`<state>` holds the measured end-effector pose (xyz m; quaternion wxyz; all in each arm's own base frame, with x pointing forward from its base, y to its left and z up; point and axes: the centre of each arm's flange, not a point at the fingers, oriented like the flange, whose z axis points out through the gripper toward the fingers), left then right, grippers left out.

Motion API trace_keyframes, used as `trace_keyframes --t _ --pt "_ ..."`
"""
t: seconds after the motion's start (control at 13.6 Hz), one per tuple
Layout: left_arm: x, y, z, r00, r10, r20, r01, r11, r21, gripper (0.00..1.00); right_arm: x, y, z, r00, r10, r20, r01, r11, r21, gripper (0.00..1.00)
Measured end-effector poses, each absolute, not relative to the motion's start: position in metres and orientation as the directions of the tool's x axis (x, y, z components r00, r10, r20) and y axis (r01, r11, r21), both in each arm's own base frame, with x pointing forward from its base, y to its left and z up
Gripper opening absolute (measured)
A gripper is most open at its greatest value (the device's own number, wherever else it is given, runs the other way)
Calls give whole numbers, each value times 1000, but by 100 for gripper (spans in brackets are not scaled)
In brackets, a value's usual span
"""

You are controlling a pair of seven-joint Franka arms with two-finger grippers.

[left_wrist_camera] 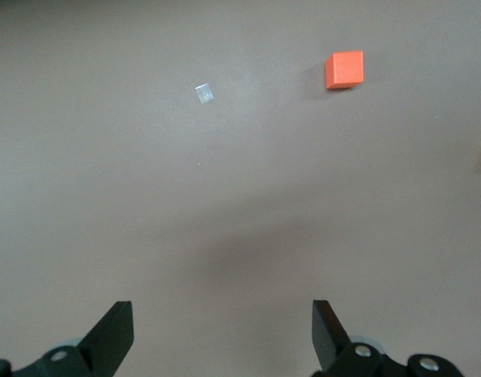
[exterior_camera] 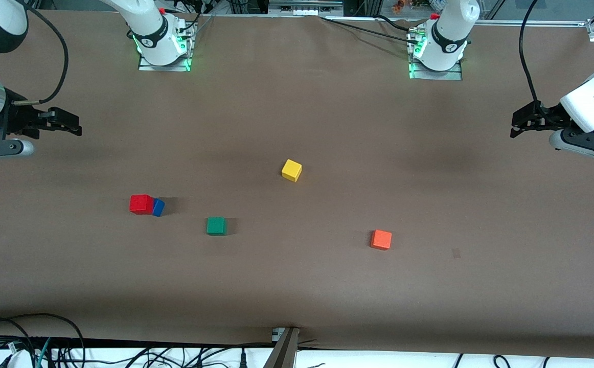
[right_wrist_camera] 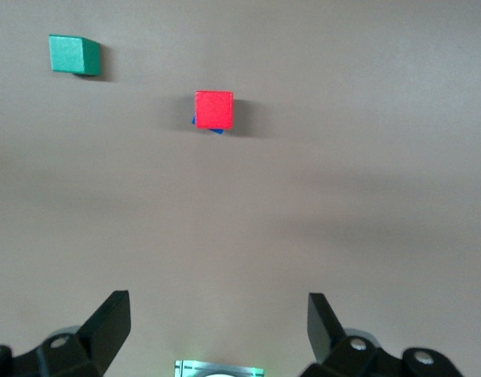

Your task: Pass red block to right arm, stack on blue

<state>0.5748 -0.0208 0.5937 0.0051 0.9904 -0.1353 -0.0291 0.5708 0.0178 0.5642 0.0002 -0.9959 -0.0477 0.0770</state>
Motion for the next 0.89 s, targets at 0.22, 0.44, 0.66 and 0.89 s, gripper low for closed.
trace_keyframes --t 0.22,0.44,0.66,0.89 --pt "576 -16 596 966 -253 -47 -253 -967 15 100 565 35 566 983 105 -154 105 -994 -11 100" --pt "576 -16 596 984 -173 -47 -173 -985 11 100 562 13 566 986 63 -153 63 -998 -2 100" --pt "576 -15 595 990 -132 -49 -132 -991 9 100 560 -42 568 989 -33 -147 -34 -999 0 100" --pt "577 -10 594 992 -117 -50 -116 -993 9 100 551 -93 558 982 -112 -151 -114 -994 -2 100"
